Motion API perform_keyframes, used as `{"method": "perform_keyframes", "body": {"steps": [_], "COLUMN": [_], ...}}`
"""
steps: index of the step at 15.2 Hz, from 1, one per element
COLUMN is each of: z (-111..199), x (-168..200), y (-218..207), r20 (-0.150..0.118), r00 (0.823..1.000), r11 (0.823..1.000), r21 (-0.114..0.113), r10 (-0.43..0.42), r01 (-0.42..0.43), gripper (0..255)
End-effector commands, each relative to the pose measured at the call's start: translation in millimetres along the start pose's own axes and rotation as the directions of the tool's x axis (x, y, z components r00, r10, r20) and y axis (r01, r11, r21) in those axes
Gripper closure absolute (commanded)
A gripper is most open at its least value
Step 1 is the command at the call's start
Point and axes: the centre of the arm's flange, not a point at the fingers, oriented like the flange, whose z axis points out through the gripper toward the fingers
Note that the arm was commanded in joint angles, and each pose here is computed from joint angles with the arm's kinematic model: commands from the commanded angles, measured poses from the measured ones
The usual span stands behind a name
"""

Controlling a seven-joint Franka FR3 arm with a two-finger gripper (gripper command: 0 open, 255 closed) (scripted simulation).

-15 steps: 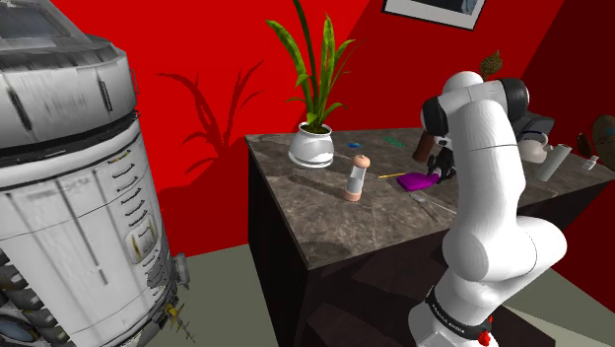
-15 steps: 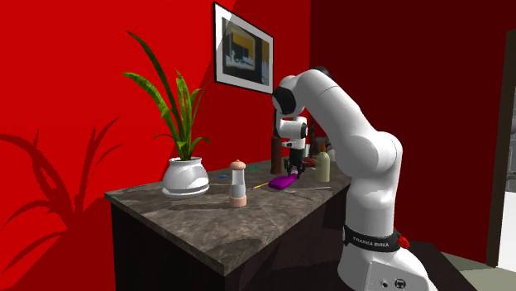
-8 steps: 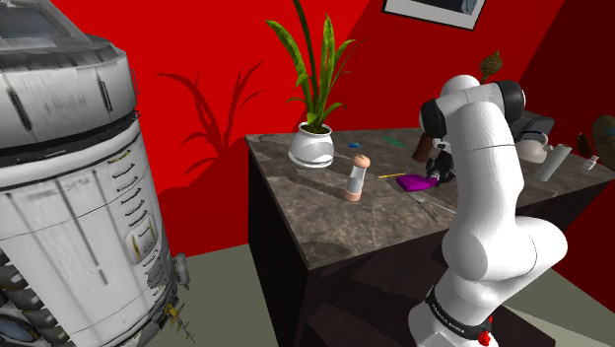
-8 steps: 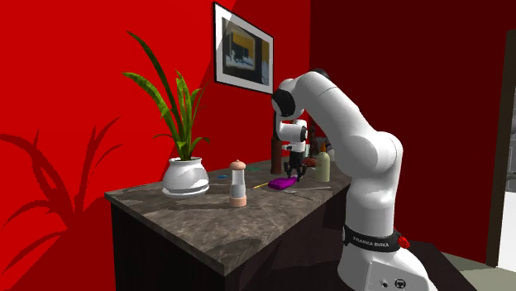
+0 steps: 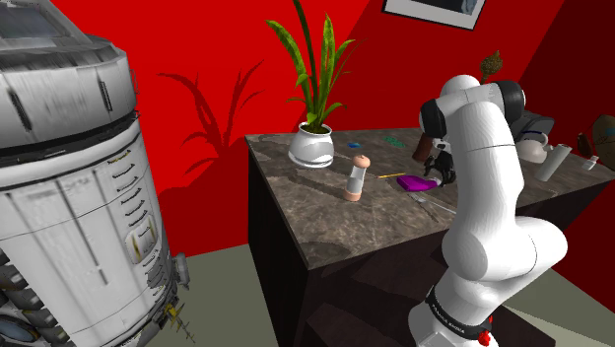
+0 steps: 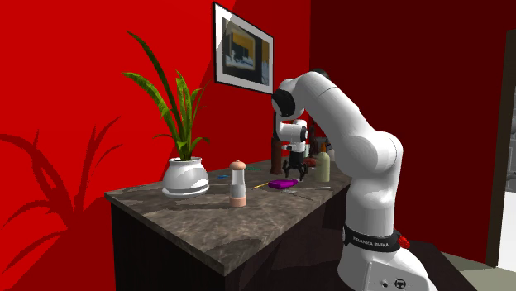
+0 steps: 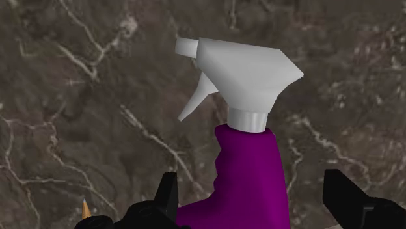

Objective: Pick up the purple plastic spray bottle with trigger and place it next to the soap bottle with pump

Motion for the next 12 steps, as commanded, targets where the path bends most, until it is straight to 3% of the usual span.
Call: {"method": "perform_keyframes", "body": {"steps": [1,5,12], "z": [0.0,-50.0,-50.0], "x": [0.0,0.0,0.0], "y": [0.0,0.0,0.0], "r20": [0.0,0.0,0.0], "r00": [1.0,1.0,1.0], "r11": [1.0,1.0,1.0], "r21": [0.0,0.0,0.0], "r10": [0.0,0.0,0.0], "r01": [0.0,0.0,0.0], "gripper": [0,0,0]}}
